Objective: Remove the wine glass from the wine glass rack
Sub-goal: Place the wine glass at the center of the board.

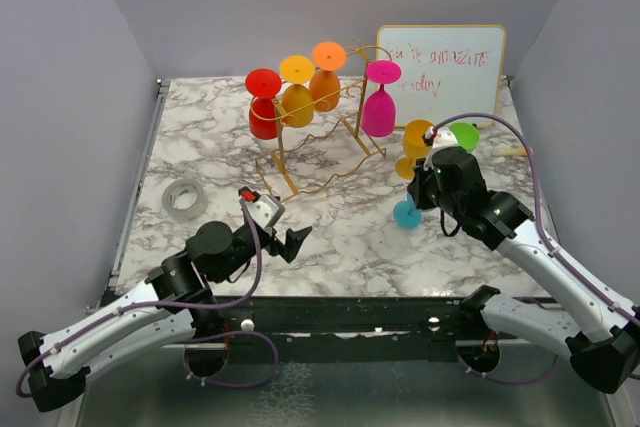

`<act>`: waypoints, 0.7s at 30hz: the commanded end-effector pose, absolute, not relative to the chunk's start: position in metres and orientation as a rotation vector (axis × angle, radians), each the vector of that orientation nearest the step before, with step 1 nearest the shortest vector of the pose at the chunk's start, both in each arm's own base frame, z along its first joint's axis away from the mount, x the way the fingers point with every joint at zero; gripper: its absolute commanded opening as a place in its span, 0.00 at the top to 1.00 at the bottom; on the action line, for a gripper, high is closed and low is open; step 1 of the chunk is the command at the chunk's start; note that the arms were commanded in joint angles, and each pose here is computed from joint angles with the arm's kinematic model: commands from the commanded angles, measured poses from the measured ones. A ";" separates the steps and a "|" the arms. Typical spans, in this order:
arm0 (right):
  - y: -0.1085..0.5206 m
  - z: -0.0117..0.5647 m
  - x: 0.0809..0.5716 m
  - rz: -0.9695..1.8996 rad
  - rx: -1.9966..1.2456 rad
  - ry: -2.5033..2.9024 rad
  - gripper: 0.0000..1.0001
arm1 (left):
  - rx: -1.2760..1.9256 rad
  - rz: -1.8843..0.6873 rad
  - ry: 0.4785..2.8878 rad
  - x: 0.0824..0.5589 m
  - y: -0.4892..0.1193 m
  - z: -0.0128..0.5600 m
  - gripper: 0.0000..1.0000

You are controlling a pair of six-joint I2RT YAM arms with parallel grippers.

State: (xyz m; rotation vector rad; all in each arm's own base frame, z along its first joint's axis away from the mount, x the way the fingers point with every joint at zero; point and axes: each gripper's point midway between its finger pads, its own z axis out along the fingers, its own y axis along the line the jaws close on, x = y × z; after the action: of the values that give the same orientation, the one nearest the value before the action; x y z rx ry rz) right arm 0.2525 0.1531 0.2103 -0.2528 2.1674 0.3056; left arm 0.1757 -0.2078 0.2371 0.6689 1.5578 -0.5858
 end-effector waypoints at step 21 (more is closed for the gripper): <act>0.147 0.194 0.339 0.049 0.006 2.140 0.99 | 0.705 -0.432 1.656 0.190 -0.192 0.209 0.01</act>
State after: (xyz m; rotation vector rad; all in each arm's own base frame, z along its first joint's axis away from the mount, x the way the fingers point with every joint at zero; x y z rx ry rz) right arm 0.3200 0.1468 0.1790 -0.0741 2.1923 0.0287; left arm 0.1888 -0.1966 0.2085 0.6968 1.6657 -0.4547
